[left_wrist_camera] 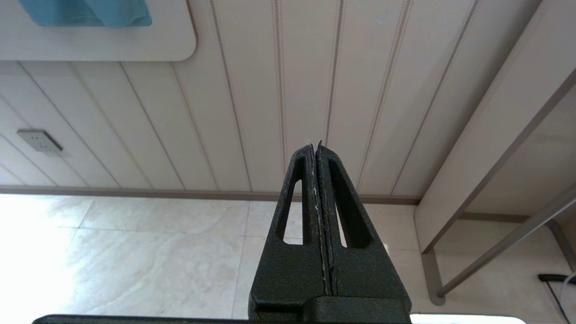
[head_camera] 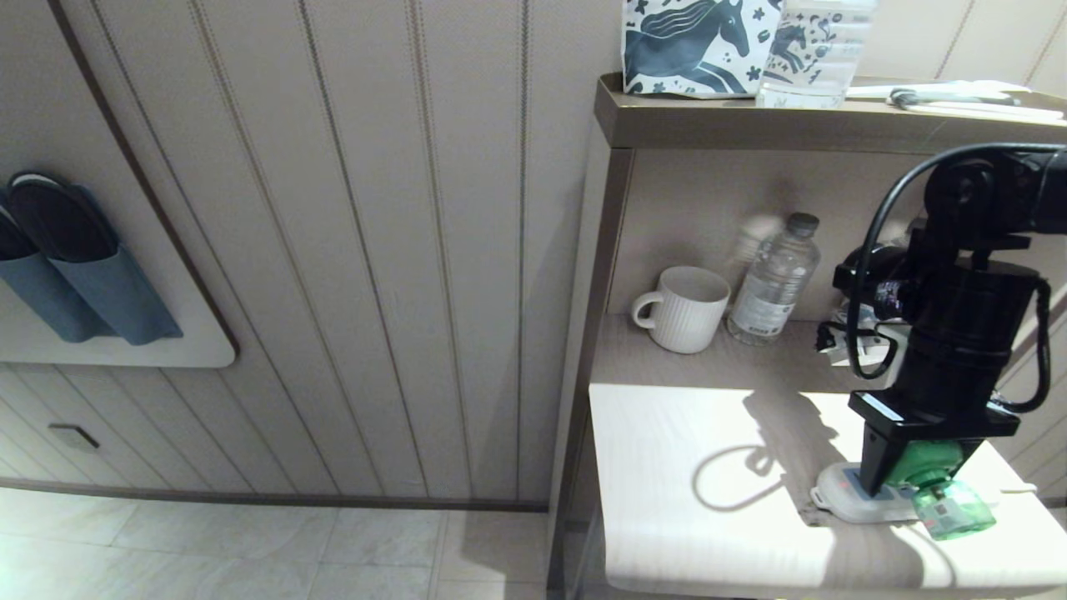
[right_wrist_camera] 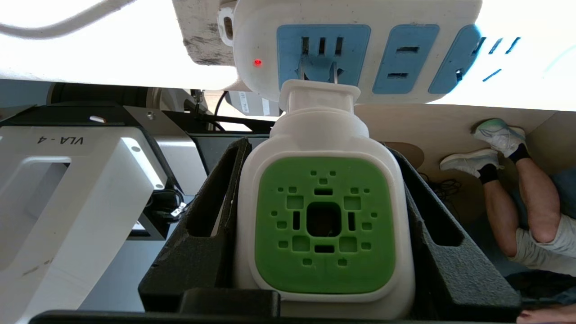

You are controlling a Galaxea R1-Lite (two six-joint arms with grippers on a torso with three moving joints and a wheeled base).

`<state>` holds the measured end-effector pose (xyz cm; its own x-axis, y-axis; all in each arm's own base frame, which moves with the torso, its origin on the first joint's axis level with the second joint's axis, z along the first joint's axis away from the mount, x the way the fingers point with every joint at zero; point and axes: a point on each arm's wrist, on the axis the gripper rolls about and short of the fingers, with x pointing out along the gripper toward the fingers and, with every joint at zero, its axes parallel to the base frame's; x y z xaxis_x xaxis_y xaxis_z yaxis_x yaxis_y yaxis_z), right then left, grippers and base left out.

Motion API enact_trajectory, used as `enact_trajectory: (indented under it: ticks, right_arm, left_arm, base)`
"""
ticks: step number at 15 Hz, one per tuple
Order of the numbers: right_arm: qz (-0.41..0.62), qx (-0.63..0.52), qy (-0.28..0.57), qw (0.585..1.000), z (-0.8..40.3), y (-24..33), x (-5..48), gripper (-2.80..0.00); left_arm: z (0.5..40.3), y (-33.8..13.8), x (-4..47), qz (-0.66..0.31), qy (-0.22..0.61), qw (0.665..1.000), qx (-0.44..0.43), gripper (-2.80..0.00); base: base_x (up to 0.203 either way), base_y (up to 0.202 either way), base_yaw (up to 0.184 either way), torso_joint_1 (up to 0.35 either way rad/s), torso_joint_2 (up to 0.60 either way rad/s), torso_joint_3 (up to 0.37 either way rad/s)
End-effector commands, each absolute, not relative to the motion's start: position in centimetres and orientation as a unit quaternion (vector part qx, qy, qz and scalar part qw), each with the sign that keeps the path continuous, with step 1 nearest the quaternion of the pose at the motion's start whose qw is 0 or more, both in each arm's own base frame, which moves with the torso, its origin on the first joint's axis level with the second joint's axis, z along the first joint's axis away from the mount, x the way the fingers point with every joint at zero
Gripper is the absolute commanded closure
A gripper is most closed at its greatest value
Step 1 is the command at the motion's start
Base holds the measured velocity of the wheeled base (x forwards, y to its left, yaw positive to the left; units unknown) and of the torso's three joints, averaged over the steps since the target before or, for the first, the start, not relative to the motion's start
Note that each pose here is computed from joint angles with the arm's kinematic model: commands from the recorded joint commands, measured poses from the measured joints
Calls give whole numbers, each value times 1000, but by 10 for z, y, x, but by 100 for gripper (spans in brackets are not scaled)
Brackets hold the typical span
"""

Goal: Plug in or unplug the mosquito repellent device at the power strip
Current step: Insert the plug into the socket

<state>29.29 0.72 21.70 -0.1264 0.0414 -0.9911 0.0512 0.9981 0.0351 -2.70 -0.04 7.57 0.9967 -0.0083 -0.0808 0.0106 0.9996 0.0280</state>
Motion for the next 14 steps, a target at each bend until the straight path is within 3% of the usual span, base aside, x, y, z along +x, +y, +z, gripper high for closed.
enact_trajectory:
  ticks: [1,14]
  right_arm:
    - [-5,31,764,644,219,7,288,0]
    - [-8,29,763,646,216,6,296,0]
  left_arm:
    - [76,0,-27,-5,41,999,14,0]
    - [76,0,-27,-5,41,999,14,0]
  base:
    - [0,0,0,0,0,0]
    - [0,0,0,0,0,0]
